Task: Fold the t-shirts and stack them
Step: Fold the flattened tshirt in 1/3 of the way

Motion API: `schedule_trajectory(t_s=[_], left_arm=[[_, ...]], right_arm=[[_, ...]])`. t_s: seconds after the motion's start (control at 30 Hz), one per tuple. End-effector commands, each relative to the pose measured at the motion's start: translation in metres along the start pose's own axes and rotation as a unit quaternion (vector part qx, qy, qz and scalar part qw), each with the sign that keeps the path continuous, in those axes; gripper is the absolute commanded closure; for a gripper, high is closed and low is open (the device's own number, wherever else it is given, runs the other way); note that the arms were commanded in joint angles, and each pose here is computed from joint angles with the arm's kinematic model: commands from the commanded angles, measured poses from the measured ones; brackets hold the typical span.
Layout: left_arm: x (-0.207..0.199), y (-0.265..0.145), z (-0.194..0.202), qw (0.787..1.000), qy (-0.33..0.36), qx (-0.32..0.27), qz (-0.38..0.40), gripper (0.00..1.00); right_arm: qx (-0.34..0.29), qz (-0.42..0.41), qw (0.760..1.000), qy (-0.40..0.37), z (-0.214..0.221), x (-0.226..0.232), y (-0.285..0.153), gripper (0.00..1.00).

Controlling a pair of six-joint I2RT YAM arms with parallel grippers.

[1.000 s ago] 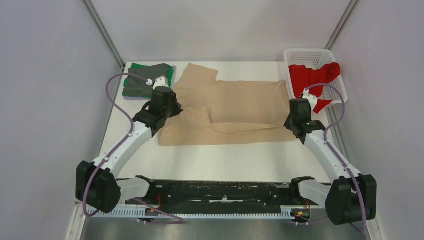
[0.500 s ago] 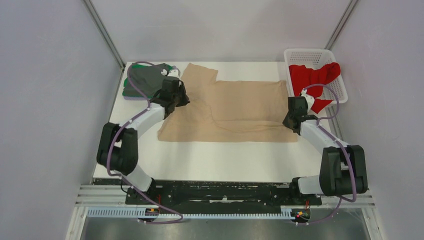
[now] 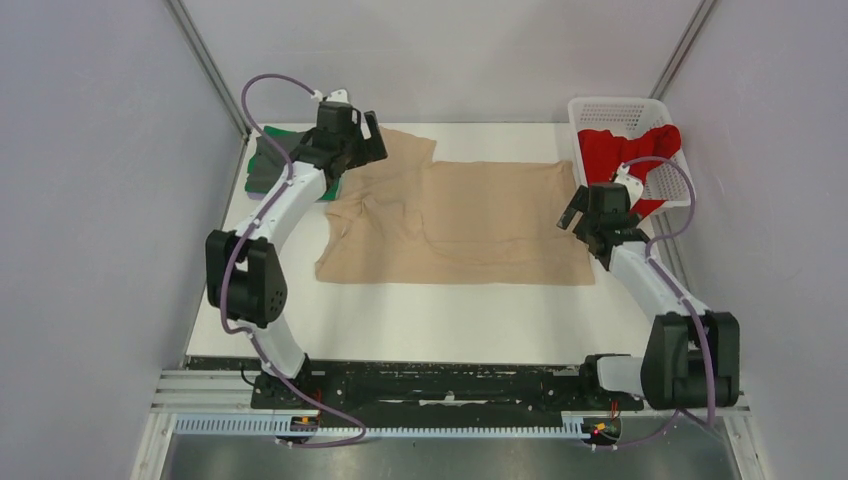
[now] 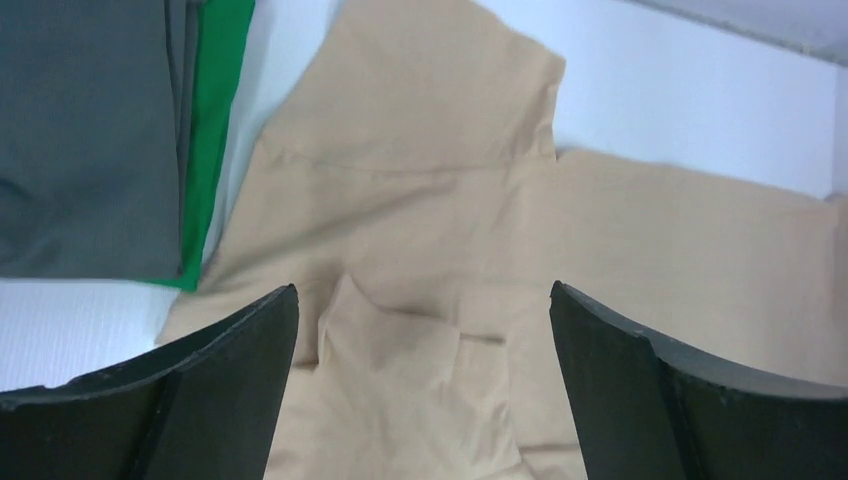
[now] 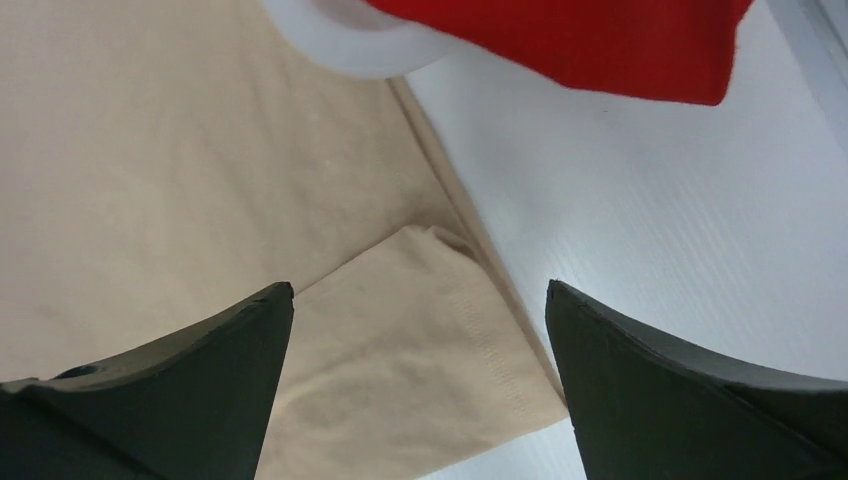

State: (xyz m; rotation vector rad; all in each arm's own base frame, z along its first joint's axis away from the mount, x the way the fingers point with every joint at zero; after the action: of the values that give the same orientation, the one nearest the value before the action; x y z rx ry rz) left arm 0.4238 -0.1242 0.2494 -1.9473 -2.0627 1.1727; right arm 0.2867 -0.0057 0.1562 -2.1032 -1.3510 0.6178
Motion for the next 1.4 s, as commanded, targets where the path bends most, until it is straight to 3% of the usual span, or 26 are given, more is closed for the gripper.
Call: schedule_trajectory(t_s=[0.0,0.1,0.2,0.33,0.57,0.73,1.07,1.23,1.37], left_arm=[[0.011,-0.034,0.030,0.997,-0.023,0.070,0.004,0.00],[0.017,-0.042,0.065,0.990,-0.057,0.112,0.059,0.00],[0.027,-0.032,0.096,0.983,-0.078,0.145,0.082,0.00],[0.043,-0.007,0.120,0.982,-0.081,0.167,0.042,0.00],[0.059,0.027,0.141,0.968,-0.079,0.229,-0.058,0.00],[0.070,-0.003,0.159,0.964,-0.078,0.243,-0.082,0.00],[0.095,-0.090,0.221,0.961,-0.039,0.244,-0.128,0.00],[0.120,-0.117,0.228,0.963,-0.046,0.214,-0.154,0.00],[0.124,-0.126,0.222,0.968,-0.044,0.193,-0.157,0.00]], right_arm=[[-0.043,-0.134,0.990,-0.019,0.006,0.012,-0.025,0.02],[-0.062,-0.242,0.967,-0.053,0.027,0.034,-0.034,0.02],[-0.064,-0.286,0.951,-0.100,0.039,0.055,-0.035,0.02],[-0.054,-0.287,0.944,-0.151,0.050,0.066,-0.018,0.02],[0.001,-0.245,0.956,-0.158,0.087,0.056,0.002,0.02],[0.046,-0.223,0.962,-0.150,0.118,0.040,-0.002,0.02],[0.167,-0.233,0.942,-0.173,0.191,-0.003,-0.055,0.02],[0.221,-0.255,0.929,-0.150,0.207,-0.005,-0.085,0.02],[0.274,-0.225,0.915,-0.190,0.216,-0.018,-0.100,0.02]])
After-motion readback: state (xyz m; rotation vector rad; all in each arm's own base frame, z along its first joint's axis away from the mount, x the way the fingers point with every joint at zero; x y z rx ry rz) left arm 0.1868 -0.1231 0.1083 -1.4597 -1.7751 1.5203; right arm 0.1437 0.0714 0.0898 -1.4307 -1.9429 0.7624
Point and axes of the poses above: each gripper's point midway between its finger pads, its own y axis out along the fingers, its own x axis along the line the jaws close on, z = x × y, the point moved 9 cm from there along -y, back along the fingers, and after that the axes turned 13 degrees about -y, right-handed, at the moved point
